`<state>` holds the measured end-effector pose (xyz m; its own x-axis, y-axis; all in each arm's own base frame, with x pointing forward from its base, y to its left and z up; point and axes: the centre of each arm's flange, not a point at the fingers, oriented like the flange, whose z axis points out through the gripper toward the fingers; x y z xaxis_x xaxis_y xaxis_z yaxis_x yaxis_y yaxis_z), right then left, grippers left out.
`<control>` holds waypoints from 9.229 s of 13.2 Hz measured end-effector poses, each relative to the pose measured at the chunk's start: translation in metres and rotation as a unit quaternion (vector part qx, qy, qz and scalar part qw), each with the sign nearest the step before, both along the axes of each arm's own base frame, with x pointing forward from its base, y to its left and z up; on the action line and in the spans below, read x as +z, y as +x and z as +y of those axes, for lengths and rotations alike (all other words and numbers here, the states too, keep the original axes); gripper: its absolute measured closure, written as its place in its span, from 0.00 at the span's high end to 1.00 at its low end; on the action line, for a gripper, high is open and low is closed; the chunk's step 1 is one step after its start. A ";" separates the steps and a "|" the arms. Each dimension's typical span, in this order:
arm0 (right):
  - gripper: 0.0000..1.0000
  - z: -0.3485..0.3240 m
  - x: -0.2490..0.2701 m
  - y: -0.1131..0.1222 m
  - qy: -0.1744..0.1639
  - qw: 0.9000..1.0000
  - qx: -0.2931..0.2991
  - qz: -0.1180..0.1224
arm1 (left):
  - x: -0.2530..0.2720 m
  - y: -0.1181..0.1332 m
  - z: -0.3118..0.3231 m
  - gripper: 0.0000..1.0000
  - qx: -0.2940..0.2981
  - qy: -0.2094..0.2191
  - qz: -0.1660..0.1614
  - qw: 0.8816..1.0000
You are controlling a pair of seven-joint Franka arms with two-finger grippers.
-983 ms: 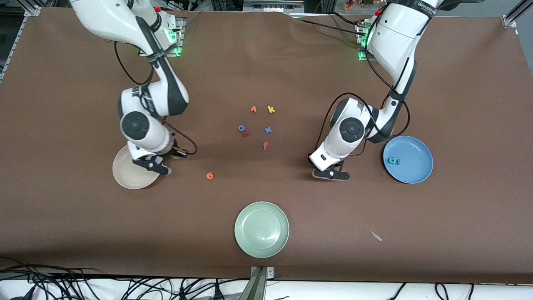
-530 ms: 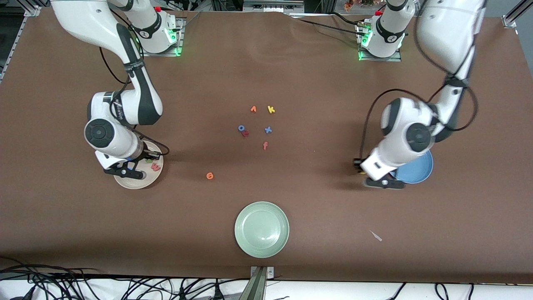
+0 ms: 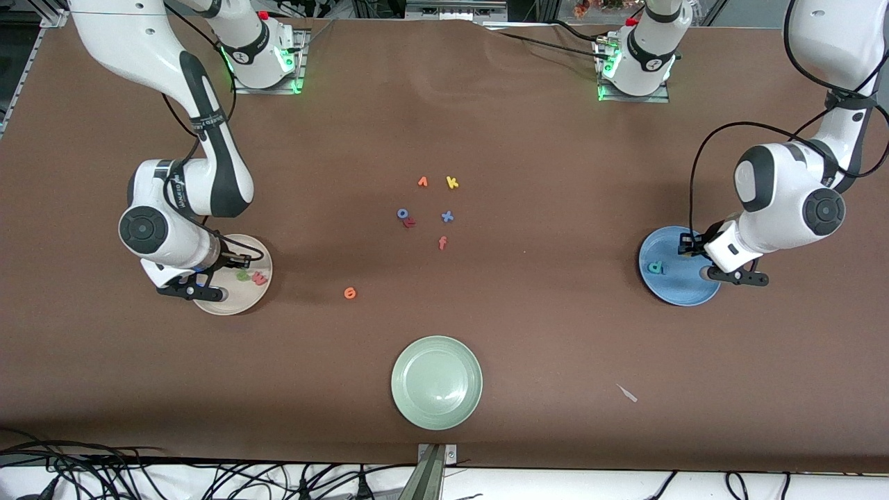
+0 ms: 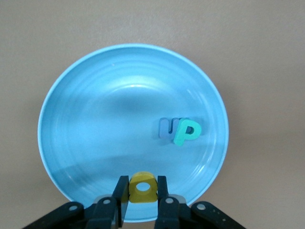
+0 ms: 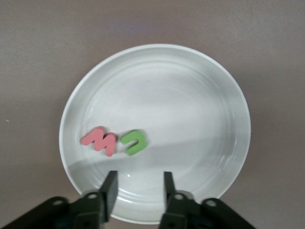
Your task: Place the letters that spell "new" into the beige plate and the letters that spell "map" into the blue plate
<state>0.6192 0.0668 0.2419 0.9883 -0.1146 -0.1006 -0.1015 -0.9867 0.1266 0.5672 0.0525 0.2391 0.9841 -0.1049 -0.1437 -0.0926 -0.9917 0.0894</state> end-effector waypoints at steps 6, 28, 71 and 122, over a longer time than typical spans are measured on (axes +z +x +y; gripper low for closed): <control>1.00 0.058 0.025 0.013 0.017 0.999 0.033 -0.030 | 0.006 0.004 -0.010 0.78 -0.007 0.001 -0.017 1.000; 0.99 0.227 -0.058 0.003 0.079 0.995 0.040 -0.040 | 0.396 -0.076 -0.082 1.00 0.062 0.049 -0.048 0.996; 0.47 0.224 -0.063 0.025 0.084 0.995 0.032 -0.053 | 0.381 -0.039 -0.059 1.00 0.085 0.032 -0.038 0.995; 0.85 0.024 0.011 0.047 -0.004 0.995 0.049 0.087 | 0.381 -0.039 -0.059 1.00 0.084 0.032 -0.038 0.995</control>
